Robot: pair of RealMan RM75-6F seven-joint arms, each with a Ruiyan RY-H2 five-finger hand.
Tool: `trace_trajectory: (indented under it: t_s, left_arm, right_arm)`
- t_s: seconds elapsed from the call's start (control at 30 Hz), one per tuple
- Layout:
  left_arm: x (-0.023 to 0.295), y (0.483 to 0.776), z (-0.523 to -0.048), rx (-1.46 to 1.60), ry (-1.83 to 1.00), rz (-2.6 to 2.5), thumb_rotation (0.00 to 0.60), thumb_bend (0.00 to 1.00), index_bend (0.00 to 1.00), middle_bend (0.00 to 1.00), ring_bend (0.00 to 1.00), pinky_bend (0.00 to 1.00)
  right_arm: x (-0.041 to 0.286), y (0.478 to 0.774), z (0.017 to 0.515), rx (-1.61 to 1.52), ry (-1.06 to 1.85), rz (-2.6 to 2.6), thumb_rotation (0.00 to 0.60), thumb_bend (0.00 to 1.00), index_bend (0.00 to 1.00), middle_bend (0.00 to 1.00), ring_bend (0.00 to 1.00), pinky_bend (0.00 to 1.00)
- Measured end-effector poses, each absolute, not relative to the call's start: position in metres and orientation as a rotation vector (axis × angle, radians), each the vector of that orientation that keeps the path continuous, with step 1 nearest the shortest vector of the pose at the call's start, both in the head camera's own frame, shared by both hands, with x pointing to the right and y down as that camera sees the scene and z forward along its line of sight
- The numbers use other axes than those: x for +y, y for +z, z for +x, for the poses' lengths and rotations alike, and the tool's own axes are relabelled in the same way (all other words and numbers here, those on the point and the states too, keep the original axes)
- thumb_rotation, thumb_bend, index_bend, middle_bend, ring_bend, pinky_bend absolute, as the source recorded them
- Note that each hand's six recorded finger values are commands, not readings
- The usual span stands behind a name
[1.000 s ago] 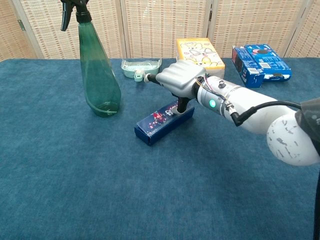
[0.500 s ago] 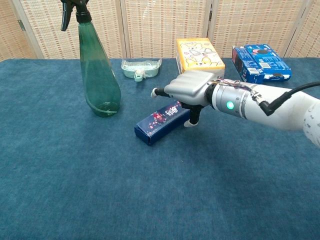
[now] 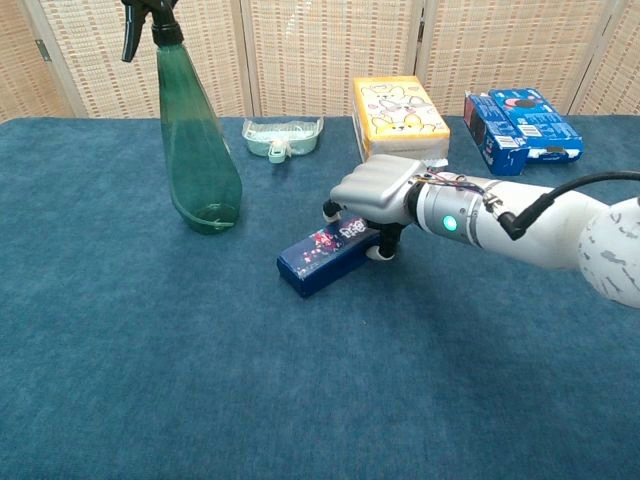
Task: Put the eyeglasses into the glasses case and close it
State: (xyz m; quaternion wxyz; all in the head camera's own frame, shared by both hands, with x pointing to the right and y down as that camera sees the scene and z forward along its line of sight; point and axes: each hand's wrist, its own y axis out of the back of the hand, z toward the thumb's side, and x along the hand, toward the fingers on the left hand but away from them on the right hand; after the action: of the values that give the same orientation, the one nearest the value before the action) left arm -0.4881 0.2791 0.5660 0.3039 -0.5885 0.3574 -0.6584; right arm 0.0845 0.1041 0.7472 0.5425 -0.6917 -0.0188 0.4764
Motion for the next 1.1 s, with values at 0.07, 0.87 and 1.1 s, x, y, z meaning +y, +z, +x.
trace_trajectory:
  t_s: [0.07,0.87,1.1]
  left_arm:
    - [0.278,0.567,-0.487,0.944,-1.740,-1.562,0.600,0.13,0.14,0.07,0.05,0.18]
    - [0.263,0.570,-0.479,0.956,-1.676,-1.555,0.600,0.13,0.14,0.07,0.05,0.18]
    - [0.251,0.570,-0.470,0.968,-1.626,-1.529,0.600,0.13,0.14,0.07,0.05,0.18]
  right_arm:
    - [0.104,0.744,0.087,-0.054,1.131,-1.650,0.600,0.38,0.49,1.00,1.00,1.00]
    - [0.099,0.675,0.177,-0.345,1.196,-1.605,0.600,0.31,0.05,0.90,0.92,0.91]
    - [0.113,0.631,0.247,-0.523,1.241,-1.543,0.600,0.34,0.08,0.65,0.60,0.74]
